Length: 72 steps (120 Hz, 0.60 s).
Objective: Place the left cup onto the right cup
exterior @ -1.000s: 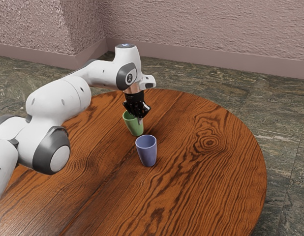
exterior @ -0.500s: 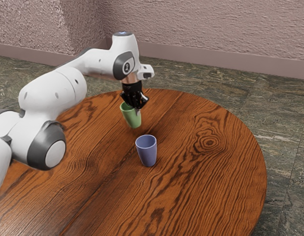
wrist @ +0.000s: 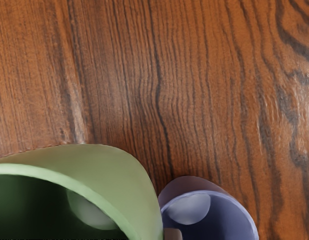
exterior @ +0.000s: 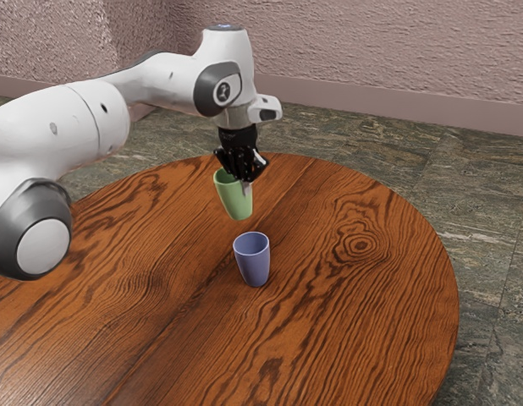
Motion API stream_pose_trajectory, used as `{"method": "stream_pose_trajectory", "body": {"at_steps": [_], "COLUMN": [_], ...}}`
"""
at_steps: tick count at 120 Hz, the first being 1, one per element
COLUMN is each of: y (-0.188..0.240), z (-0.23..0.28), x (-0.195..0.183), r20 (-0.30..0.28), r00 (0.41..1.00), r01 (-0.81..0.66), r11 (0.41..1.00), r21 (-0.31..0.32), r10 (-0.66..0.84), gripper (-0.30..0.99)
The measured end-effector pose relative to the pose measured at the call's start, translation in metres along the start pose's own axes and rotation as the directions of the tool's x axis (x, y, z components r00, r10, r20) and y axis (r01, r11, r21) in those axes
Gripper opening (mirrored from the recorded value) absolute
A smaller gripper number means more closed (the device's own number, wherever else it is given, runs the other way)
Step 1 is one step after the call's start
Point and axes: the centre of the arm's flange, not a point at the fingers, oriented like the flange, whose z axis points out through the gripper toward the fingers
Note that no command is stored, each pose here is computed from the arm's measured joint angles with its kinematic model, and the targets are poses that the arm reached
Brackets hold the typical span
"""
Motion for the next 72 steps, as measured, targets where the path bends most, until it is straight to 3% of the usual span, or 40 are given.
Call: {"method": "stream_pose_trajectory", "body": {"at_steps": [72], "y": [0.034], "z": [0.017], "x": [-0.016], "r20": [0.048], "r00": [0.999], "r01": [0.021], "r11": [1.0], "r21": [0.001], "r10": [-0.021], "gripper": [-0.09]}}
